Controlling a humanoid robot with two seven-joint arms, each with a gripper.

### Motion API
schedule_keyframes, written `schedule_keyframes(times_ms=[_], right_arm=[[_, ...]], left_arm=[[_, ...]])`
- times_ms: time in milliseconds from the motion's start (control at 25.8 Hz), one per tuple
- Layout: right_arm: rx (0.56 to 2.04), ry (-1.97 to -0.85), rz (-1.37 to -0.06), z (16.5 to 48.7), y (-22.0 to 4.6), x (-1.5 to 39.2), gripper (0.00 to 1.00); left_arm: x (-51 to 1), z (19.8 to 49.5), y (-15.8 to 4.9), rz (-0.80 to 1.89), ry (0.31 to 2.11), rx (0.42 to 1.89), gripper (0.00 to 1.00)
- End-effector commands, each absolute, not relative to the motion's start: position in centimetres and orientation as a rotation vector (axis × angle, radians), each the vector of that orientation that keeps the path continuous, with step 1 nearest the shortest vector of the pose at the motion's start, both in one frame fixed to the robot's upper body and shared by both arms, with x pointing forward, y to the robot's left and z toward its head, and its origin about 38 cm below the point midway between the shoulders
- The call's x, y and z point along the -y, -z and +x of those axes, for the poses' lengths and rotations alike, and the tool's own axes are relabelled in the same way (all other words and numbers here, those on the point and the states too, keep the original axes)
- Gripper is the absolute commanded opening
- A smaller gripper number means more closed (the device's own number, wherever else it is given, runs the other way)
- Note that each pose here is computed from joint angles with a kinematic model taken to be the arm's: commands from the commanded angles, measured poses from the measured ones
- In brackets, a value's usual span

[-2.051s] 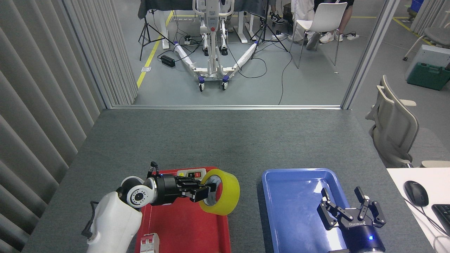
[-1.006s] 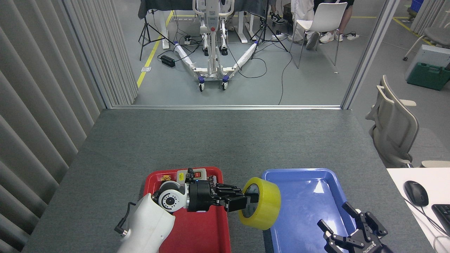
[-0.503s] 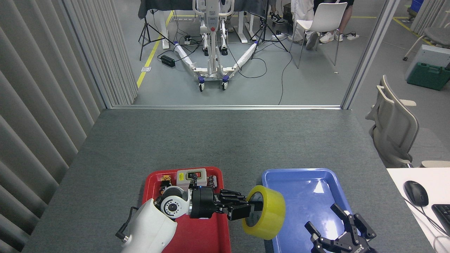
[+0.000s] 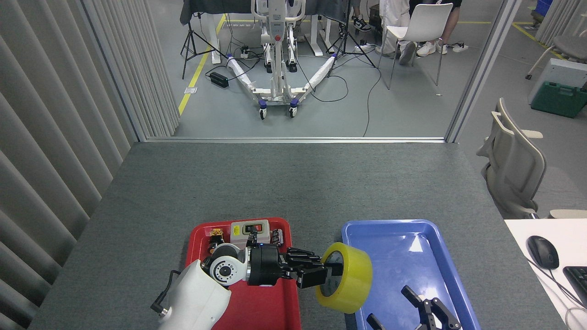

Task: Place and move tape with both arms
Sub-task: 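Bring the right gripper up to the tape roll held by the left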

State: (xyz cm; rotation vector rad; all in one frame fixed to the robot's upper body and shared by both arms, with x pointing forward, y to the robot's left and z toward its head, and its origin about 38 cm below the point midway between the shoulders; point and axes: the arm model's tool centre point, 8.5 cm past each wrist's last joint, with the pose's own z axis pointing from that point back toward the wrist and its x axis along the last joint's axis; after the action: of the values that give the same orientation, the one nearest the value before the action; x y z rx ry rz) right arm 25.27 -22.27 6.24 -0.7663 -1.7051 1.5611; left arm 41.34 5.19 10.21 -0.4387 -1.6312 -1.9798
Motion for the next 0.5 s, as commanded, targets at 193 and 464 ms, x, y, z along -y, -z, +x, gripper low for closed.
schedule_keyframes(times_ms=[193, 464], right_arm=[[1.743, -1.627, -0.704, 25.3, -5.9, 17.9, 1.00], [1.767, -1.649, -0.676, 25.2, -5.9, 15.5, 1.00]], left_arm=[[-5.2, 41.1, -10.0, -0.445, 1.976, 1.629, 0.00], [-5.2, 41.0, -9.8, -0.447, 1.978, 1.626, 0.00]])
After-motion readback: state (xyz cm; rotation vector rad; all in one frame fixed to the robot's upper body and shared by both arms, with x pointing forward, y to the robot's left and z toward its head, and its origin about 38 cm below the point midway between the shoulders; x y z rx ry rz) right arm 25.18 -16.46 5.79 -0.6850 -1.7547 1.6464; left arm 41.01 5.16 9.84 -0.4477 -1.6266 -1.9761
